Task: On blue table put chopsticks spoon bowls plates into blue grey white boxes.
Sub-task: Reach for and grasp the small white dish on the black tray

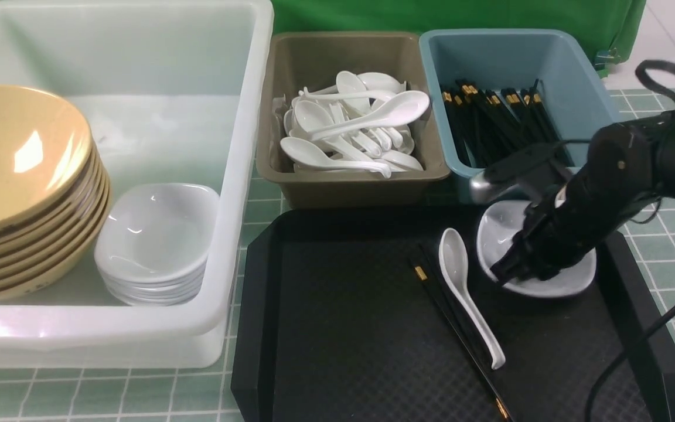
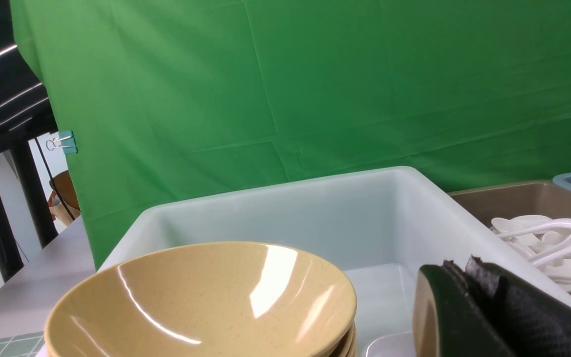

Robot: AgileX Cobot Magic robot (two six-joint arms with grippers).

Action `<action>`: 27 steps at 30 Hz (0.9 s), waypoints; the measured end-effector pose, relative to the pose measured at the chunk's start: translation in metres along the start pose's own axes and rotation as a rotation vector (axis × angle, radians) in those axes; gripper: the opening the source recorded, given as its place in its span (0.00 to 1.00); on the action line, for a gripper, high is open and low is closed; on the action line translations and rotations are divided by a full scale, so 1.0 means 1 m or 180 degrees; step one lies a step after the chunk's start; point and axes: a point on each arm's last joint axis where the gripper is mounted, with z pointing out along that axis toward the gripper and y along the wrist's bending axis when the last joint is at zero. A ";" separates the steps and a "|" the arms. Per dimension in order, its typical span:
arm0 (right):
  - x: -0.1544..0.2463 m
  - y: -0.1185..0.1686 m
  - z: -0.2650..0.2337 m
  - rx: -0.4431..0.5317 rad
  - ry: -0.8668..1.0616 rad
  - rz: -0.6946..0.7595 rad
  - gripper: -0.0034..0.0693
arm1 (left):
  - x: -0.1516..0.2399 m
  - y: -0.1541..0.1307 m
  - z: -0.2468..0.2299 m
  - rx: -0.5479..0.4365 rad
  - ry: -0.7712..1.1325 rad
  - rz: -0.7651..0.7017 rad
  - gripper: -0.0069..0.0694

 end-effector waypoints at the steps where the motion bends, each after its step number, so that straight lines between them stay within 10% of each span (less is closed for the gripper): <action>1: 0.002 0.010 -0.001 -0.0141 0.0086 -0.0077 0.19 | 0.000 0.000 0.000 0.0000 0.0000 0.0000 0.10; 8: 0.002 0.017 -0.044 -0.0217 -0.0173 -0.0164 0.22 | 0.000 0.000 0.000 -0.0004 0.0001 0.0028 0.10; 20: 0.034 -0.055 -0.031 -0.0101 -0.0074 0.0920 0.56 | 0.000 0.000 0.000 -0.0007 0.0002 0.0045 0.10; 27: 0.037 -0.049 -0.007 -0.0300 0.0041 0.1075 0.49 | 0.000 0.000 0.000 -0.0007 0.0002 0.0048 0.10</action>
